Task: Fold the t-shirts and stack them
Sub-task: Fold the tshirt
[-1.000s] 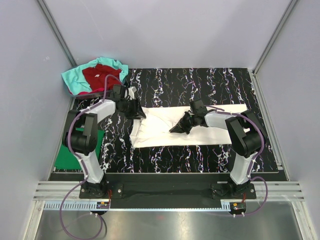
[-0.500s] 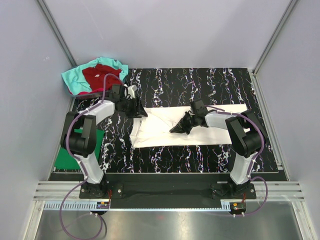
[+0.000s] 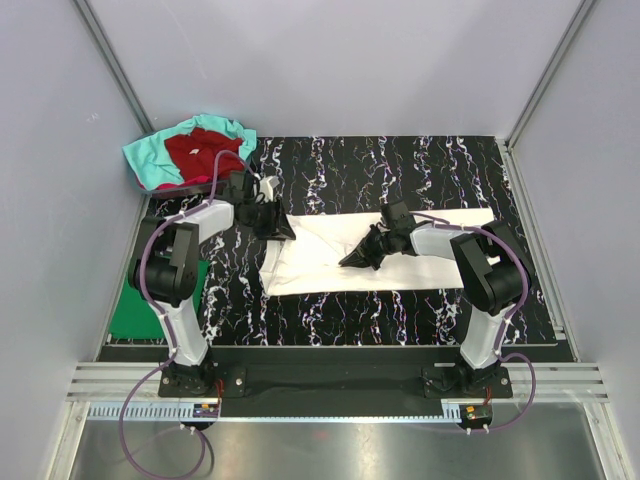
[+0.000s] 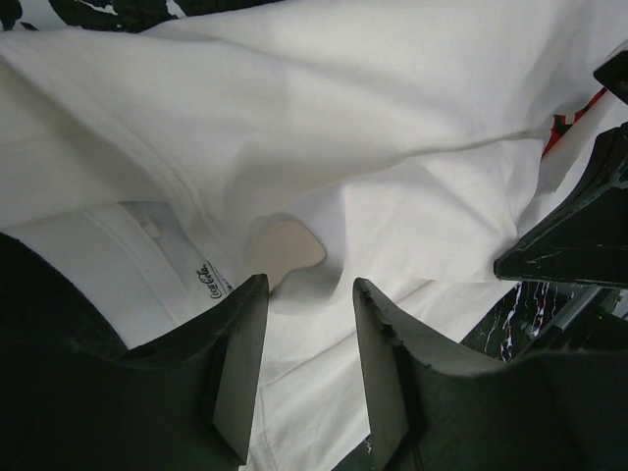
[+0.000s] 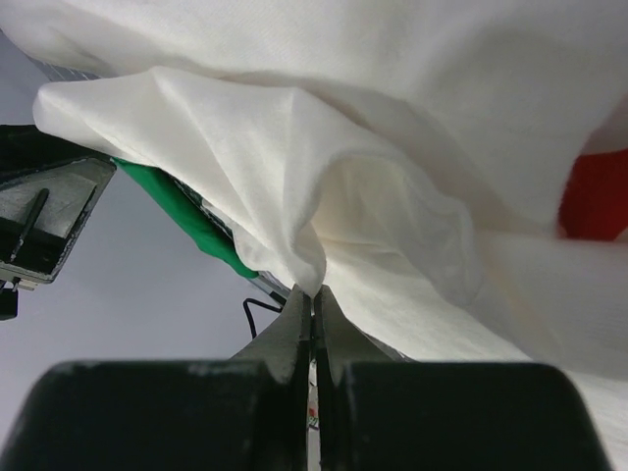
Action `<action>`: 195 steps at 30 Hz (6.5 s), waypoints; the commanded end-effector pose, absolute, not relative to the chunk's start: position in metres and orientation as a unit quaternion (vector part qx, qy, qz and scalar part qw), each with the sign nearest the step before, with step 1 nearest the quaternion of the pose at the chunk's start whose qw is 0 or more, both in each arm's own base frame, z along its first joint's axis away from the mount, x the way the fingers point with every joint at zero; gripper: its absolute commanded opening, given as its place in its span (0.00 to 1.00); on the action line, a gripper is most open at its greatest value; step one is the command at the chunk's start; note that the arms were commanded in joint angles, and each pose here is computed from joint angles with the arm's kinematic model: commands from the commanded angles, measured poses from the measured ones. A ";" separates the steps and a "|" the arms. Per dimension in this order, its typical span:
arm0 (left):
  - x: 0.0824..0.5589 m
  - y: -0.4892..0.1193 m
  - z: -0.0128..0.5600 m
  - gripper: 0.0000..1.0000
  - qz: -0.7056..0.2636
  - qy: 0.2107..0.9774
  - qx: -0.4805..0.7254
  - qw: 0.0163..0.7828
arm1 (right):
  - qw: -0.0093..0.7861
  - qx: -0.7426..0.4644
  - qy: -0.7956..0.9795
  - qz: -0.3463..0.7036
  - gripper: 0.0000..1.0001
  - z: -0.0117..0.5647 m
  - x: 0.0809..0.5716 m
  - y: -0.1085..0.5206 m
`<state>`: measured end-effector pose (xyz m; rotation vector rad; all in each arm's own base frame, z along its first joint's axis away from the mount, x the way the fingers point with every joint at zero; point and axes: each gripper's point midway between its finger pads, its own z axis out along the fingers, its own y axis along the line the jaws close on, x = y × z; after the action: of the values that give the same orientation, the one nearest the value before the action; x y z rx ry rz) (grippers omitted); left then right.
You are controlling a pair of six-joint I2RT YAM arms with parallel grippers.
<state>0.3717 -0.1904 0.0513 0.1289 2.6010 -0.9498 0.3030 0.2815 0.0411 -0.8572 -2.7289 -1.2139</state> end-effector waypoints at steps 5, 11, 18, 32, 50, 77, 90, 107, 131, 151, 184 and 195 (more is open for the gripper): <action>0.375 -0.197 0.048 0.45 -0.344 0.918 0.063 0.187 | 0.015 -0.269 -0.871 -0.410 0.00 0.049 0.311 0.286; 0.373 -0.197 0.046 0.45 -0.343 0.919 0.066 0.182 | 0.018 -0.270 -0.871 -0.410 0.00 0.047 0.310 0.286; 0.366 -0.197 0.045 0.26 -0.345 0.922 0.061 0.165 | 0.018 -0.267 -0.872 -0.411 0.00 0.049 0.311 0.286; 0.342 -0.175 0.076 0.00 -0.276 0.957 0.007 0.091 | -0.014 -0.131 -0.931 -0.340 0.00 0.075 0.300 0.261; 0.270 -0.184 0.058 0.00 -0.279 0.960 -0.007 0.023 | 0.080 -0.089 -0.926 -0.357 0.00 0.061 0.254 0.252; 0.290 -0.185 0.083 0.51 -0.243 0.964 0.031 0.106 | 0.037 -0.073 -0.946 -0.314 0.56 0.057 0.263 0.231; 0.336 -0.192 0.071 0.48 -0.270 0.955 0.005 0.121 | -0.027 -0.100 -0.939 -0.327 0.49 0.072 0.311 0.228; 0.358 -0.199 0.060 0.43 -0.338 0.934 -0.026 0.114 | -0.028 -0.122 -0.930 -0.346 0.40 0.050 0.344 0.231; 0.361 -0.178 0.018 0.21 -0.267 0.956 -0.063 0.100 | -0.052 -0.176 -0.937 -0.297 0.01 0.022 0.360 0.206; 0.278 -0.194 0.070 0.31 -0.343 0.934 -0.020 0.102 | -0.003 -0.094 -0.922 -0.375 0.36 0.068 0.282 0.235; 0.262 -0.194 0.036 0.29 -0.324 0.943 -0.032 0.068 | 0.041 -0.076 -0.924 -0.374 0.32 0.032 0.260 0.256; 0.275 -0.193 0.070 0.21 -0.316 0.944 -0.032 0.093 | 0.025 -0.077 -0.929 -0.360 0.00 0.048 0.267 0.254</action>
<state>0.2593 -0.1903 0.0411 -0.1184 2.8834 -0.9350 0.2593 0.2532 0.0331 -0.2616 -2.8265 -1.1058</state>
